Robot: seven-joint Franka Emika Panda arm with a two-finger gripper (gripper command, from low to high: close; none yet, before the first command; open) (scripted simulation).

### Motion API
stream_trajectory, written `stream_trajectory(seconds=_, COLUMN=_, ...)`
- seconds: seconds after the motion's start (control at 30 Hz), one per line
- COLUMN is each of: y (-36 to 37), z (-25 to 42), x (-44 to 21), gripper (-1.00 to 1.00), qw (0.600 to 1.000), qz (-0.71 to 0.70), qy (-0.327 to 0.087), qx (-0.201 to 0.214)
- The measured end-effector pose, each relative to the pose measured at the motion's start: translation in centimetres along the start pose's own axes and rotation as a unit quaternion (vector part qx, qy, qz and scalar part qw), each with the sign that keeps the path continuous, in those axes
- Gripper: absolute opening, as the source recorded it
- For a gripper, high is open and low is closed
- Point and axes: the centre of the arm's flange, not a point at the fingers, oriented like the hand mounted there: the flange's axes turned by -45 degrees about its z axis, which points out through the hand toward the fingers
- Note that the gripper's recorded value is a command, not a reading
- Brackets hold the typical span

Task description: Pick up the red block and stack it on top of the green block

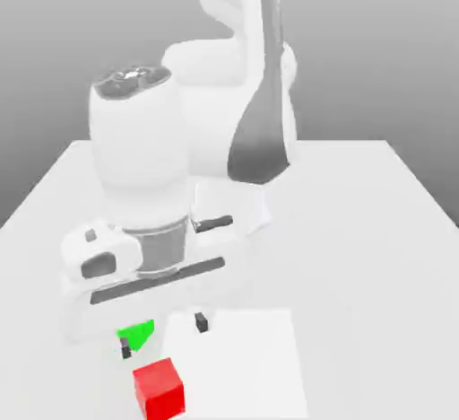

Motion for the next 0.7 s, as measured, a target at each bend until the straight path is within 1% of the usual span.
stream_trajectory(seconds=0.13, y=0.1, z=5.5, x=-0.3, gripper=0.00, qw=1.000, qz=-0.004, qy=-0.006, qx=-0.001)
stream_trajectory(seconds=0.17, y=0.1, z=6.2, x=-0.4, gripper=-1.00, qw=1.000, qz=-0.004, qy=-0.006, qx=0.000)
stream_trajectory(seconds=0.4, y=0.1, z=6.0, x=-0.4, gripper=-1.00, qw=1.000, qz=-0.004, qy=-0.007, qx=0.000)
stream_trajectory(seconds=0.57, y=0.2, z=0.3, x=-0.6, gripper=-1.00, qw=1.000, qz=-0.012, qy=-0.008, qx=-0.001)
stream_trajectory(seconds=0.7, y=1.1, z=-2.4, x=-4.4, gripper=-1.00, qw=0.994, qz=-0.111, qy=-0.015, qx=-0.011)
